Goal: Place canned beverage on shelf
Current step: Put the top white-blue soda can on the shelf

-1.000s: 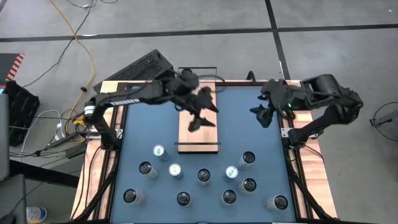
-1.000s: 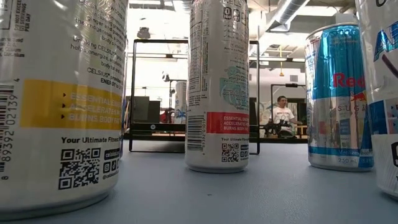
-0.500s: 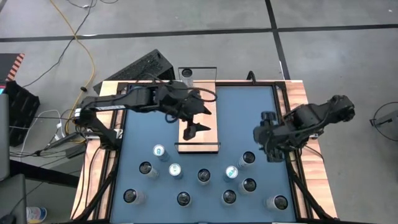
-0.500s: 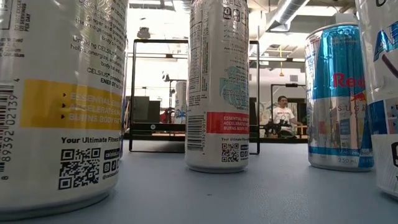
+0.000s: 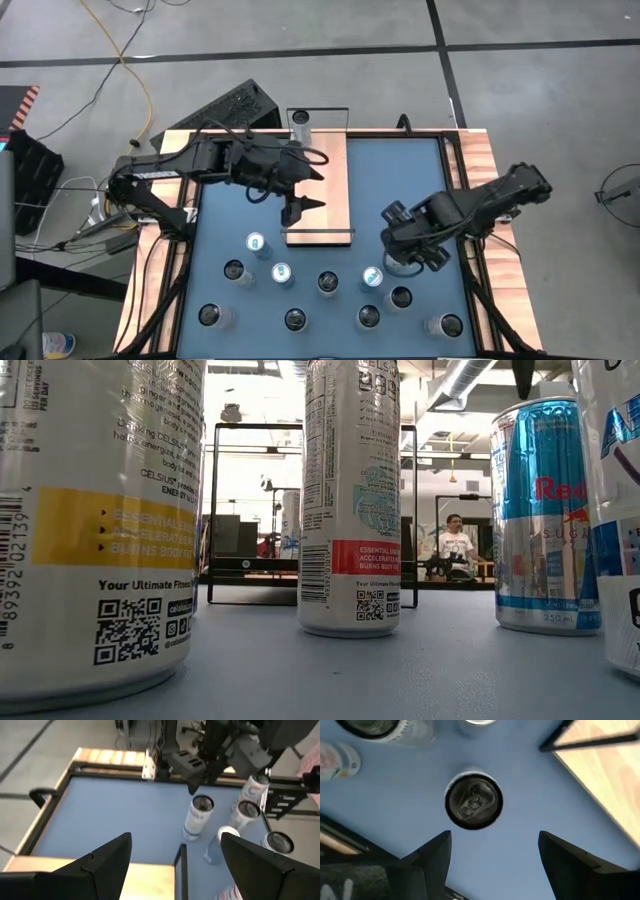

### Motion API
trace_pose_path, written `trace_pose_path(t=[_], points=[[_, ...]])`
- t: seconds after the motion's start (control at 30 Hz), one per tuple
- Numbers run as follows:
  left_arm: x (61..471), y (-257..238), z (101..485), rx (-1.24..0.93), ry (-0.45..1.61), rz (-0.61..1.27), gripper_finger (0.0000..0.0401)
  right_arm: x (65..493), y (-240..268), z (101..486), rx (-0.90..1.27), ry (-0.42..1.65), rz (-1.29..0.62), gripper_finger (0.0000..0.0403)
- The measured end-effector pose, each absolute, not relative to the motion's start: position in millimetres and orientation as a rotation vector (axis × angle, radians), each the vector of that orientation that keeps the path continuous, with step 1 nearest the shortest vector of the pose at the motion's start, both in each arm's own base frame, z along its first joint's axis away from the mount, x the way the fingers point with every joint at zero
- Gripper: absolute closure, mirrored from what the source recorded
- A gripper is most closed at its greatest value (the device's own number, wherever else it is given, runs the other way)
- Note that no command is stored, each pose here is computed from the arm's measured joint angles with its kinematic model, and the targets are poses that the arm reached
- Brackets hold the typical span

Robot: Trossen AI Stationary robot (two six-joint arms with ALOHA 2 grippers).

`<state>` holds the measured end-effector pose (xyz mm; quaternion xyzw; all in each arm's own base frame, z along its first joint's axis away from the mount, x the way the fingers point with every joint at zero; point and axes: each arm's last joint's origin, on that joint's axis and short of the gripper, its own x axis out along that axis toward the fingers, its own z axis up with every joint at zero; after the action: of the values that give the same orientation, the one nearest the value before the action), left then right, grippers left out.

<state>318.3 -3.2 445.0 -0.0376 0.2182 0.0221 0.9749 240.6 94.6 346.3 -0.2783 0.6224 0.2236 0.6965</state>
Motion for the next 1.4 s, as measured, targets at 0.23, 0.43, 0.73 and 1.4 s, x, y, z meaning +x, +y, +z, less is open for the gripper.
trace_pose_path(t=[0.23, 0.43, 0.73, 1.4], points=[[316.5, -11.4, 441.9, -0.069, 0.476, 0.043, 0.0110, 243.1, 94.8, 343.6, -0.713, 1.350, 0.591, 0.0120], [316.5, -12.3, 442.0, -0.077, 0.473, 0.058, 0.0110, 244.4, 99.6, 326.2, -0.729, 1.356, 0.622, 0.0120], [316.5, -12.2, 442.1, -0.086, 0.472, 0.061, 0.0110, 245.8, 103.6, 304.6, -0.751, 1.367, 0.633, 0.0120], [316.5, -11.9, 442.1, -0.086, 0.471, 0.073, 0.0110, 253.6, 108.4, 295.5, -0.683, 1.279, 0.678, 0.0121]])
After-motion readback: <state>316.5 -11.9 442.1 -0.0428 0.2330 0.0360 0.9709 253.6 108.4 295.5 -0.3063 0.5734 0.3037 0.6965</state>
